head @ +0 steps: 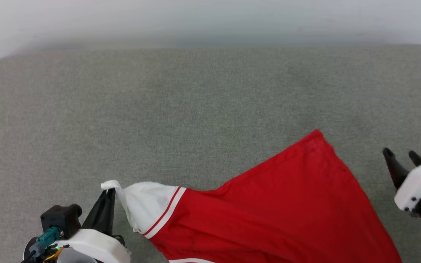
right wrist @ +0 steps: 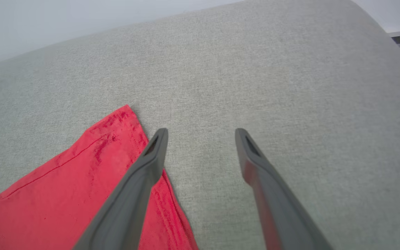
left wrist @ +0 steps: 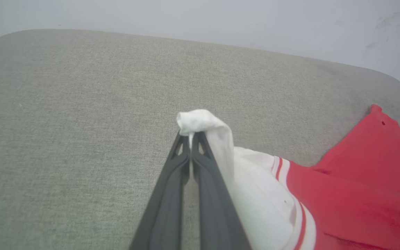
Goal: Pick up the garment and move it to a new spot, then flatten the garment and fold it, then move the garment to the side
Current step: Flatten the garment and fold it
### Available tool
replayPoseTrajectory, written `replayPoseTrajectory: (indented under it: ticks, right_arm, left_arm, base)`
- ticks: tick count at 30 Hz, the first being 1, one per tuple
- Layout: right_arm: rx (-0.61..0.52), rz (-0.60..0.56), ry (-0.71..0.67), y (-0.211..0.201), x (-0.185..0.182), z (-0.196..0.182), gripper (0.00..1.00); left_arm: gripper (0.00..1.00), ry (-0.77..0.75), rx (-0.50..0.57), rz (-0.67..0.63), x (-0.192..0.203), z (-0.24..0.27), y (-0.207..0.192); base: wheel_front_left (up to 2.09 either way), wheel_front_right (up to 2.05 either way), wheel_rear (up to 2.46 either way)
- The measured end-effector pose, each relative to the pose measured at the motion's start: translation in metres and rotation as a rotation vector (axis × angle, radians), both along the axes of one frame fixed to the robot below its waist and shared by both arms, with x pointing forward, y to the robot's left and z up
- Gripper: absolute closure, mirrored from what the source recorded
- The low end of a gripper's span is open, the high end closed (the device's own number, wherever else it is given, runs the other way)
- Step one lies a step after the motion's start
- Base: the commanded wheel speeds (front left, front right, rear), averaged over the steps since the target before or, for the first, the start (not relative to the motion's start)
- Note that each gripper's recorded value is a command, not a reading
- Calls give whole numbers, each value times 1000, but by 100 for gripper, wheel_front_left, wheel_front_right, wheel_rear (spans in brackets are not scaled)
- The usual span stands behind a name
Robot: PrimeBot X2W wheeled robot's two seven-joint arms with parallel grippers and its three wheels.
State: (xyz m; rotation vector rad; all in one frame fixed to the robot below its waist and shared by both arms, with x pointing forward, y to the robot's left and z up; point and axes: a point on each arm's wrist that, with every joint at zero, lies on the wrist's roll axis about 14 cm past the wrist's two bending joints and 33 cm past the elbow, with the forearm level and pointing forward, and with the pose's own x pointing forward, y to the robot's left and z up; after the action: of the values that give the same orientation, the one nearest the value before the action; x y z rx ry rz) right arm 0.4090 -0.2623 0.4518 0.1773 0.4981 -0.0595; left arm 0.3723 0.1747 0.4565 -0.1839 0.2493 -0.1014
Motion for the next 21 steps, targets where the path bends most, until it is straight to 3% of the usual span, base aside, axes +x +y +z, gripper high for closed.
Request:
replayPoseTrajectory:
  ticks: [9,18,19,20,21]
  right_arm:
    - [7,244,338,71,52,-48,0]
    - [-15,384,630,106,60,-92,0]
    - [-21,391,650,107,59,-94,58]
    - [-24,395,661,107,59,-94,100]
    - [-22,397,667,108,58,-95,100]
  left_arm:
    - [100,-4,-8,-5,22,-6,-4]
    - [100,22,-16,29,26,-20,4]
    - [100,27,-17,30,26,-22,4]
    - [100,30,-17,32,25,-23,5]
    - [100,31,-16,33,25,-23,5]
  base:
    - [0,0,0]
    - [0,0,0]
    - [0,0,0]
    - [0,0,0]
    - [0,0,0]
